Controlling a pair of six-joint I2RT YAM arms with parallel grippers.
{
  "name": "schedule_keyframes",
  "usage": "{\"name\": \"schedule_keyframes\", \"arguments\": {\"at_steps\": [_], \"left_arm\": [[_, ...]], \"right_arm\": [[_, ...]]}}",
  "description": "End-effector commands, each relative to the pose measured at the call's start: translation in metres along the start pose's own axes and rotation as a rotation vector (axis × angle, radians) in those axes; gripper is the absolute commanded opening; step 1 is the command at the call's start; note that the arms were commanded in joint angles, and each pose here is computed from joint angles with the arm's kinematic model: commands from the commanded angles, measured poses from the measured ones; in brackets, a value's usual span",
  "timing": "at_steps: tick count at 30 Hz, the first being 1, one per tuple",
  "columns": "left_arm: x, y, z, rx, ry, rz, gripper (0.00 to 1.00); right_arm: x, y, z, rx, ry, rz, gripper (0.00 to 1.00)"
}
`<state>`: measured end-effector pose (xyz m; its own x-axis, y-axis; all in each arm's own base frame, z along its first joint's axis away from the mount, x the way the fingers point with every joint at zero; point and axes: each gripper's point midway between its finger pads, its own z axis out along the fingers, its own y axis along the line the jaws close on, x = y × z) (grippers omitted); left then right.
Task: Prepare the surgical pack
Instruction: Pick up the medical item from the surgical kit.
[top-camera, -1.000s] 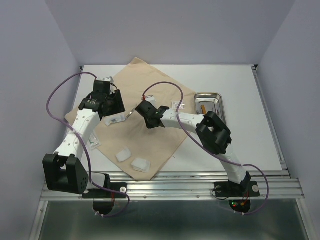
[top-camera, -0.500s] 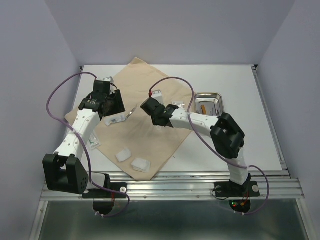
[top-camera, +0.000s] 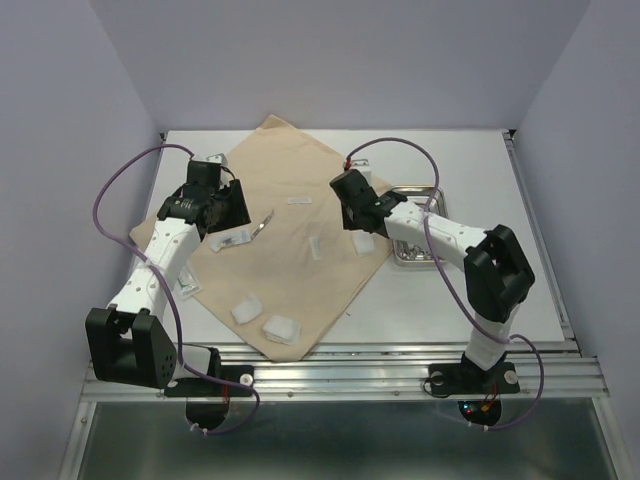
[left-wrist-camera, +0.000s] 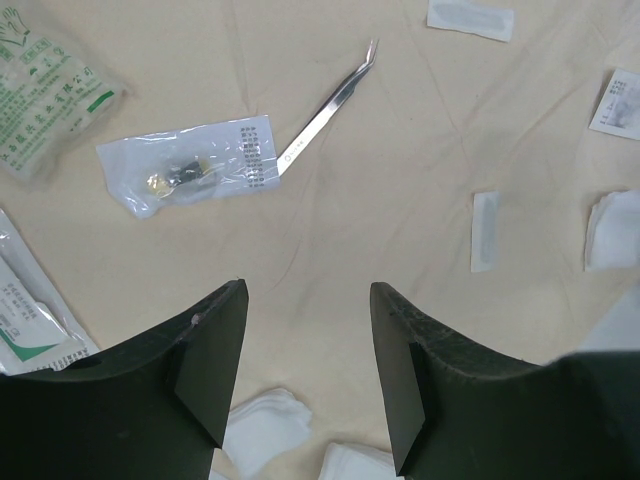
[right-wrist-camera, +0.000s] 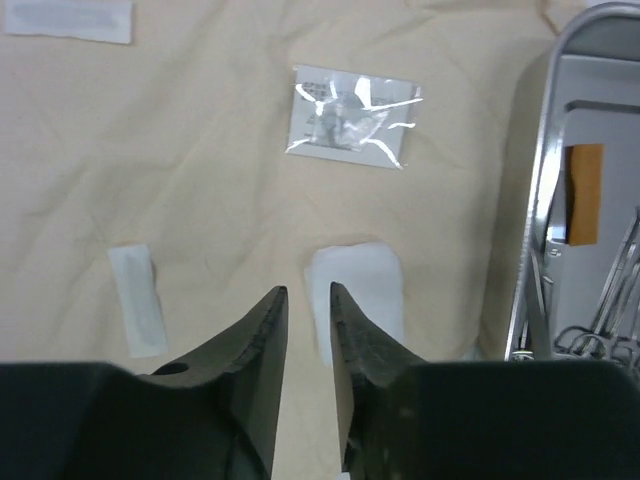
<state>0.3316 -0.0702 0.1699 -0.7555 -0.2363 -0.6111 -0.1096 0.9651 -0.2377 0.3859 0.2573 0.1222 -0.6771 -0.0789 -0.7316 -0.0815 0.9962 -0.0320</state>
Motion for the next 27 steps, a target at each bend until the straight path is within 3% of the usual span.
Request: {"name": "schedule_keyframes", "arguments": {"at_steps": [1, 6, 19, 24, 27], "left_arm": [[-0.014, -0.002, -0.01, 0.007, -0.048, -0.002, 0.63], [-0.016, -0.001, -0.013, -0.001, -0.056, 0.0, 0.63], [-0.015, -0.001, -0.012, 0.002, -0.052, 0.003, 0.63], [-0.015, -0.001, -0.013, 0.003, -0.051, 0.004, 0.63], [-0.015, -0.001, -0.013, 0.005, -0.052, 0.006, 0.63]], "right_arm": [[-0.004, 0.057, -0.008, -0.218, 0.006, -0.027, 0.37], [0.023, 0.09, 0.004, -0.258, 0.071, -0.104, 0.5], [0.055, 0.128, 0.029, -0.33, 0.149, -0.154, 0.51], [0.063, 0.128, 0.043, -0.295, 0.169, -0.162, 0.47], [0.068, 0.123, 0.046, -0.265, 0.179, -0.161, 0.32]]}}
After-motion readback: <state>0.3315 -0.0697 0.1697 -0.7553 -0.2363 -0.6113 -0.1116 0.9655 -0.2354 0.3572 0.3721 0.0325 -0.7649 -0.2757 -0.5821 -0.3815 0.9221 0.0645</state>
